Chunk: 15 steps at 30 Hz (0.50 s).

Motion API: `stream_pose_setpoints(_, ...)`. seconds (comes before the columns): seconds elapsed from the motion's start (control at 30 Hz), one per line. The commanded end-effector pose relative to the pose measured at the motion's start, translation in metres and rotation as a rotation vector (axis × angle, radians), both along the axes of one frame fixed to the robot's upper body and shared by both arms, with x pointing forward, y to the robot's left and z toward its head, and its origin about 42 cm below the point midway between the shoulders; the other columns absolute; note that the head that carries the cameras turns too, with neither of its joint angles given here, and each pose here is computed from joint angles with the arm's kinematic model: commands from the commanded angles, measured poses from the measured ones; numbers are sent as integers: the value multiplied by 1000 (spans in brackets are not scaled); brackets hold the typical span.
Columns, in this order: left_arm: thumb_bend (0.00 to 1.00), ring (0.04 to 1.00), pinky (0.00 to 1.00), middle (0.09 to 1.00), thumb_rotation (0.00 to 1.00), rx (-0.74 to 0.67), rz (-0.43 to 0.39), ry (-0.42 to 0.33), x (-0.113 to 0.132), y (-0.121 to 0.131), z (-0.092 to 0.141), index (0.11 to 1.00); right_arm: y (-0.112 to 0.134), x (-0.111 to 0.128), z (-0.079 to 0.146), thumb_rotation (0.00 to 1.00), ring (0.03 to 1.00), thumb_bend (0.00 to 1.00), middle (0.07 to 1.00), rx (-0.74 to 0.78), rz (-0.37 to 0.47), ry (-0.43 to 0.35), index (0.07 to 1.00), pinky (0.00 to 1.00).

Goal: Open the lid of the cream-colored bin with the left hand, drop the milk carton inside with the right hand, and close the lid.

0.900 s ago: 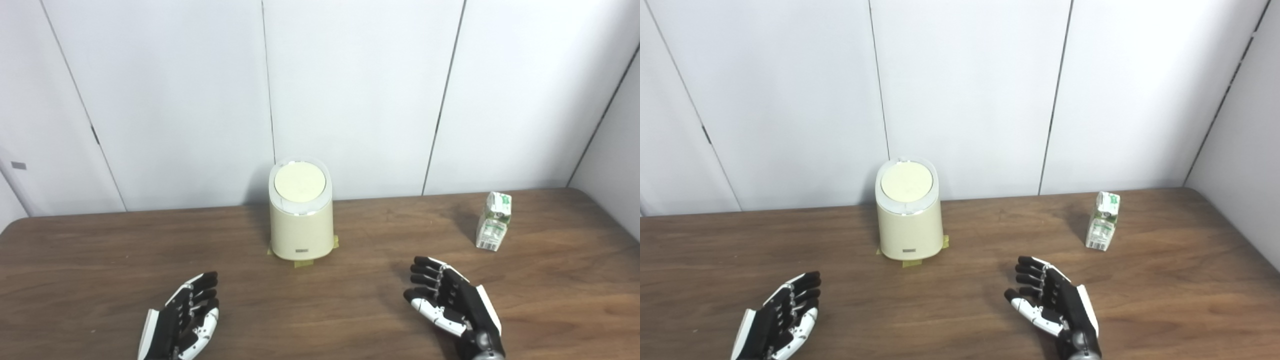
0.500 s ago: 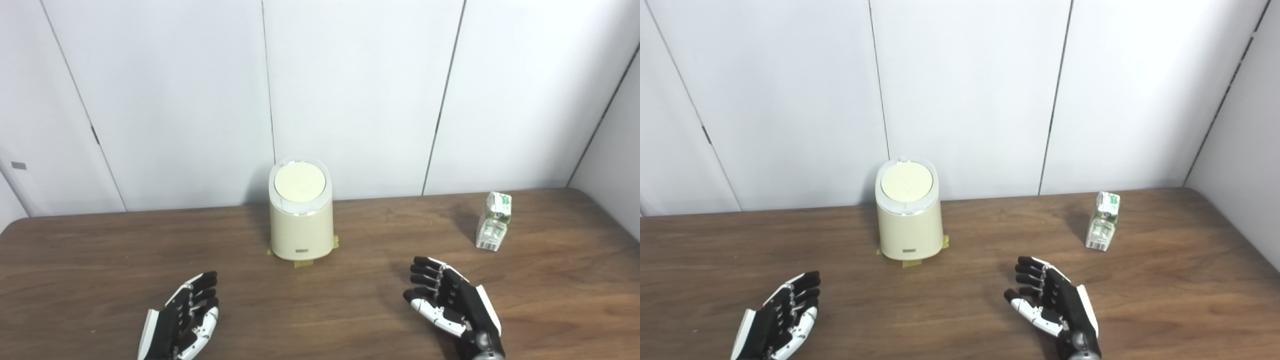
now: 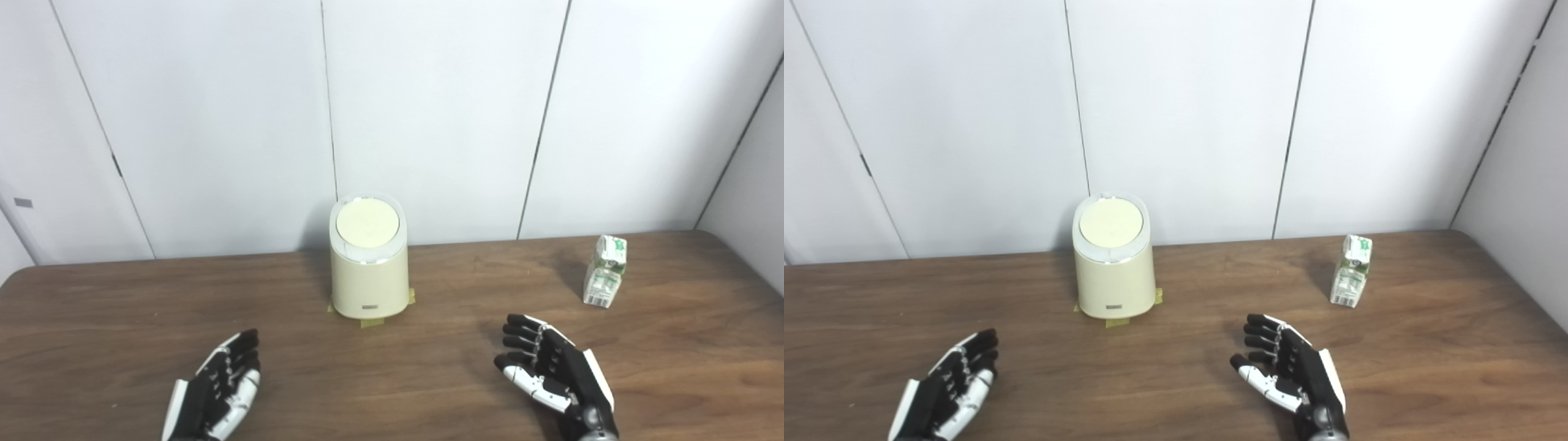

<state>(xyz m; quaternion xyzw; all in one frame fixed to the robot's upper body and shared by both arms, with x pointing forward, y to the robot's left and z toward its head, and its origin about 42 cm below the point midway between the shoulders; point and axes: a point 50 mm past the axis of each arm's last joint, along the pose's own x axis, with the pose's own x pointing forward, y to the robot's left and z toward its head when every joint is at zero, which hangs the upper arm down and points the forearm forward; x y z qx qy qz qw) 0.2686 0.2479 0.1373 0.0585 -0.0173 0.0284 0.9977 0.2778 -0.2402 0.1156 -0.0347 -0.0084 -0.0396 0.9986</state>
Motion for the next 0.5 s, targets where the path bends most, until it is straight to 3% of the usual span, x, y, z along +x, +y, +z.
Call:
stream_pose_setpoints(0.0,315,857,802,873,505,-11,-33,-112,20,-6,34,859,2,7,6,52,718,289,725,0,19,-16,709,665)
stream_pose_setpoints(0.1,448,907,841,917,577,87,-14,-155,38,-10,58,903,1,7,6,49,719,289,724,-5,19,-14,707,666)
stream_pose_setpoints(0.2,635,989,973,990,626,202,32,-173,58,-20,85,986,1,7,5,57,714,293,719,-9,19,-17,699,662)
stream_pose_setpoints(0.3,794,999,998,999,517,226,46,-196,85,-32,113,999,2,7,4,51,713,295,717,-3,17,-15,696,658)
stream_pose_setpoints(0.47,862,1000,1000,1000,424,264,45,-214,116,-53,145,1000,3,8,5,40,714,291,718,-1,18,-16,696,660)
